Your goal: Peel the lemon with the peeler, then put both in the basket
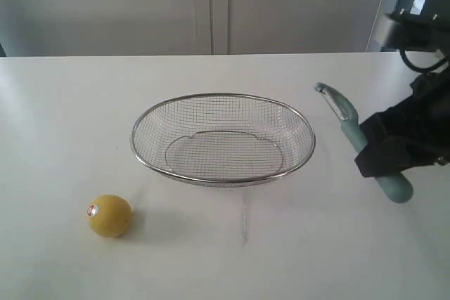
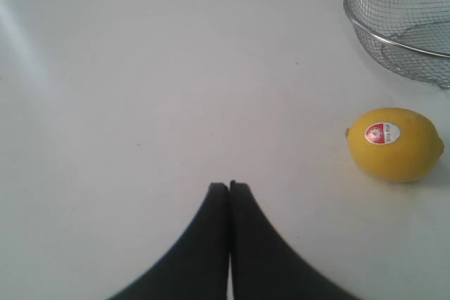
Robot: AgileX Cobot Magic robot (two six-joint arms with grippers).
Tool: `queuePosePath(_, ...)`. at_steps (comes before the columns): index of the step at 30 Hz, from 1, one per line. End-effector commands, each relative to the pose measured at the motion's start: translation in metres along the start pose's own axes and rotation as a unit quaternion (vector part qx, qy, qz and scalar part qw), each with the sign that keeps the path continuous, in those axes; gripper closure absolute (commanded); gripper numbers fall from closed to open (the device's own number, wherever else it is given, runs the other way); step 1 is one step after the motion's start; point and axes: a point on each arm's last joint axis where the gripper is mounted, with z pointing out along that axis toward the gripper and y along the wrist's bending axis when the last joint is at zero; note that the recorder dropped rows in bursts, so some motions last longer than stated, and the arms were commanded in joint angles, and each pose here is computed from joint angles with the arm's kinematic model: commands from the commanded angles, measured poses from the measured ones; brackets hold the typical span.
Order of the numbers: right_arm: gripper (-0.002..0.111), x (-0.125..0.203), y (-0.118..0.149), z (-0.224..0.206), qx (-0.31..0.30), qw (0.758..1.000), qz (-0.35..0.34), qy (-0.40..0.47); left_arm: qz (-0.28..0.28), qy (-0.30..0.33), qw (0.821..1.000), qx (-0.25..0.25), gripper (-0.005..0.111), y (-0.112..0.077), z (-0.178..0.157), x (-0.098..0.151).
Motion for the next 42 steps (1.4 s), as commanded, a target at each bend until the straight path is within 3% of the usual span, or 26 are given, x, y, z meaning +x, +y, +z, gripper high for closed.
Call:
queuePosePath(1,0.108,0.008,-0.003,0.009,0.001,1.0,-0.002,0.001,-0.002,0.001,1.0,0.0,0.107,0.0,0.0,0.001)
queuePosePath(32,0.108,0.013,-0.008,0.018,0.008,1.0,0.002,-0.004,-0.002,-0.008,1.0,-0.002,0.107,0.0,0.0,0.0)
queuePosePath(37,0.108,0.013,-0.008,0.018,0.008,1.0,0.002,-0.004,-0.003,-0.092,0.995,-0.027,0.107,0.005,-0.002,-0.016)
queuePosePath(42,0.108,0.013,-0.008,0.018,0.008,1.0,0.002,-0.004,-0.003,-0.212,0.975,-0.062,0.107,0.011,-0.009,-0.037)
